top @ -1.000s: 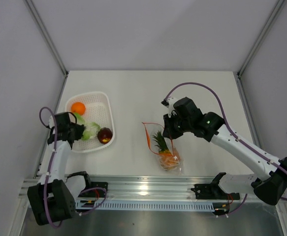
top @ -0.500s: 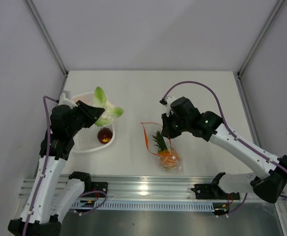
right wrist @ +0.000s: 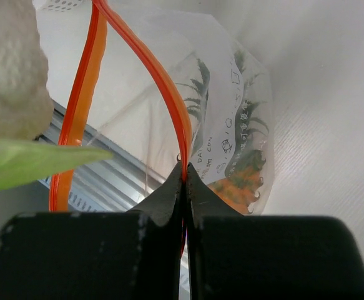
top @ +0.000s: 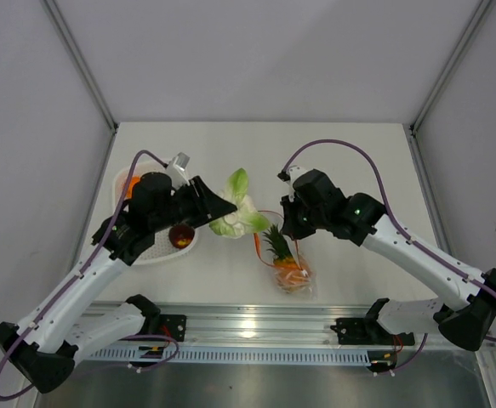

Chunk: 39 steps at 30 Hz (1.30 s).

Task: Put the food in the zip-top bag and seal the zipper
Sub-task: Pick up the fake vegetable from the bin, then place the fake vegetable in the zipper food storage bag.

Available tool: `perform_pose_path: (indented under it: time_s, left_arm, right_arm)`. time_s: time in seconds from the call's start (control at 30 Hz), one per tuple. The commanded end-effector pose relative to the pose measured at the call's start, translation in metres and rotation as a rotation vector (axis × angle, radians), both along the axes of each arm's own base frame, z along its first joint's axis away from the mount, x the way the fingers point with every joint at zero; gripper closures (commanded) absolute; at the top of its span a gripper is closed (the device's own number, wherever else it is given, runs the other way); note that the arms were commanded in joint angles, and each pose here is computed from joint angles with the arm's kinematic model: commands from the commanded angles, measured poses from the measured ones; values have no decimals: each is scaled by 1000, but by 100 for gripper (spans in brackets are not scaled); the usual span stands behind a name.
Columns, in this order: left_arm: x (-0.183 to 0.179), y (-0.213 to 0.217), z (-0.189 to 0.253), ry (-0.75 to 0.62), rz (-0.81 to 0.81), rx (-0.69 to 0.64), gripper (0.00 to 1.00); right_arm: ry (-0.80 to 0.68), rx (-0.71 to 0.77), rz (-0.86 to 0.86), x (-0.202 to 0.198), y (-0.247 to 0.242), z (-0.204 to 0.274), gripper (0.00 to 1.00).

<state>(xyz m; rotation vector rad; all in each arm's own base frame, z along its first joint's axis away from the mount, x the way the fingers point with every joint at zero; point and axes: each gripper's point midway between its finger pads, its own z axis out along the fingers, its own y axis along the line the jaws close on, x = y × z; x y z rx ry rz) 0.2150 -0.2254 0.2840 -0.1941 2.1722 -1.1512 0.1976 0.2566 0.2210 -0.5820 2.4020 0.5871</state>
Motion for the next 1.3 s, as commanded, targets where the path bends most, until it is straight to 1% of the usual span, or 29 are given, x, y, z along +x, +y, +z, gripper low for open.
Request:
perform_pose_path:
  time_s: [0.0, 0.13, 0.17, 0.2, 0.27, 0.3, 0.37, 0.4, 0.47, 0.5, 0.57, 0.6, 0.63, 0.67, 0.73, 0.77, 0.87, 1.0, 1.1, 1.13, 1.2, 1.27]
  left_arm:
    - [-13, -16, 31, 26, -40, -108, 99]
    - [-25, -29, 30, 123, -57, -165, 99]
    - [-28, -34, 24, 186, -48, -192, 99]
    - [-30, -36, 22, 219, -44, -201, 100]
    - [-31, -39, 17, 304, 10, -217, 99]
    - [-32, -37, 12, 340, 41, -201, 100]
    - [-31, -40, 11, 366, 92, -195, 99]
    - [-31, -41, 15, 369, 99, -199, 99]
    - [-33, -49, 7, 422, 113, -193, 99]
    - [-32, -53, 15, 418, 108, -200, 100]
    - [-34, -54, -7, 481, 144, -96, 100]
    - [-31, -55, 9, 465, 154, -90, 99]
    - [-39, -49, -6, 511, 174, -7, 99]
    - [-37, -51, -19, 549, 189, 50, 99]
    - [-39, -55, -14, 562, 186, 80, 99]
    - [-40, -55, -23, 593, 197, 135, 99]
    - [-44, -53, -39, 619, 212, 227, 99]
    - [-41, -41, -50, 591, 280, 301, 99]
    - [-47, -33, -50, 568, 323, 349, 99]
    - [-47, -33, -48, 525, 328, 367, 99]
    - [-46, -41, -40, 484, 311, 363, 99]
    - [-49, -49, -46, 501, 289, 384, 99]
  right_arm:
    - [-65, 25, -39, 6, -3, 23, 100]
    - [-91, 4, -66, 10, -7, 22, 100]
    - [-91, 0, -67, 10, -7, 21, 100]
    - [-94, -4, -73, 11, -7, 19, 100]
    - [-103, -15, -79, 12, -8, 17, 100]
    - [-102, -18, -83, 12, -8, 16, 100]
    - [-109, -16, -88, 12, -7, 16, 100]
    - [-106, -13, -89, 11, -7, 15, 100]
    - [-110, 3, -90, 11, -4, 18, 100]
    - [-111, 9, -88, 10, -3, 19, 100]
    - [-114, 21, -85, 9, -1, 22, 100]
    - [-114, 23, -84, 8, 0, 23, 100]
    - [-118, 28, -84, 7, 0, 25, 100]
    - [-119, 31, -80, 7, 2, 25, 100]
    - [-123, 39, -79, 5, 3, 27, 100]
    - [-123, 43, -79, 4, 4, 28, 100]
    - [-135, 62, -81, 3, 5, 33, 100]
    - [-147, 74, -98, 4, 3, 39, 100]
    - [-153, 78, -116, 5, 1, 44, 100]
    - [-156, 85, -120, 6, 2, 46, 100]
    - [-153, 98, -116, 5, 4, 48, 100]
    - [-147, 108, -105, 4, 7, 47, 100]
